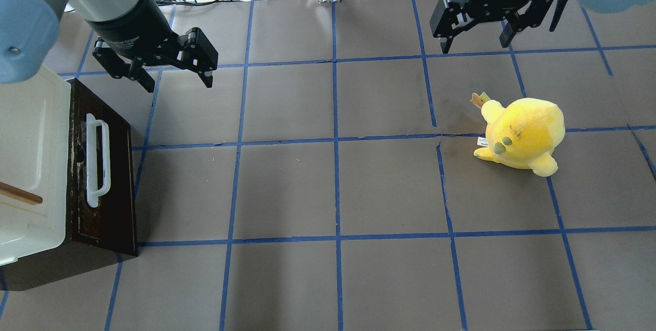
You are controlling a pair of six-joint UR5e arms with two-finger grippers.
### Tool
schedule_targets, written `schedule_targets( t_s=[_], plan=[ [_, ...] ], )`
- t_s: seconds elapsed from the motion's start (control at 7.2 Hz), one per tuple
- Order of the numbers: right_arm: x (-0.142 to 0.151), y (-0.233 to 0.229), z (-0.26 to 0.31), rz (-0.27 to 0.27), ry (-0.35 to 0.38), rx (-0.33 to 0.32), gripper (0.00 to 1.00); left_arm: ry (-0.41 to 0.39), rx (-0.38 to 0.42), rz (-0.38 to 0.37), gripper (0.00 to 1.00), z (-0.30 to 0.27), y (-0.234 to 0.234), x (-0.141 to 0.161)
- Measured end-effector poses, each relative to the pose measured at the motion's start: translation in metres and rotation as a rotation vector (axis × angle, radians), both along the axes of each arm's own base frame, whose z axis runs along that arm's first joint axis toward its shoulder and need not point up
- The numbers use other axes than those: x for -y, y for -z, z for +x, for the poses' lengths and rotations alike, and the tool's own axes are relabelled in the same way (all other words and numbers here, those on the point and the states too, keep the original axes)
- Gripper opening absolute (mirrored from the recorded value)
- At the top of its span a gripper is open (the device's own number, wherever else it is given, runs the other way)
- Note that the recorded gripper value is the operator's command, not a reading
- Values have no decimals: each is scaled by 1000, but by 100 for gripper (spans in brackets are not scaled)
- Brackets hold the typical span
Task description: Pull drawer sideways
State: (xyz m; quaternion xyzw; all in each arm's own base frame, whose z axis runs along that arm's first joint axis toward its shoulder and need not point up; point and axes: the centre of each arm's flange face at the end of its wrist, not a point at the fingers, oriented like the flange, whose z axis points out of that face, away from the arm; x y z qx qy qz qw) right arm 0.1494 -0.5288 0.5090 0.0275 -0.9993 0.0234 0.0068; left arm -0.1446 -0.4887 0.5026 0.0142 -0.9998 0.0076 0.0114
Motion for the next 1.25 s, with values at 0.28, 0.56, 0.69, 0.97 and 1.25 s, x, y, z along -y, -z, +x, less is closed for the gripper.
schedule_targets(
  t_s=[0.28, 0.56, 0.69, 0.97, 1.25],
  plan=[
    [0, 0, 0, 0, 0, 0, 100, 0, 0, 0, 100, 0, 0, 0],
    [0, 0, 0, 0, 0, -1, 100, -1, -1, 1, 100, 0, 0, 0],
    [0, 0, 0, 0, 0, -1, 100, -1, -2, 3, 100, 0, 1, 0],
    [0, 0, 0, 0, 0, 0, 100, 9, 10, 24, 100, -4, 10, 3],
    [0, 0, 0, 0, 0, 0, 100, 80, 151, 67, 100, -30, 35, 2]
  ],
)
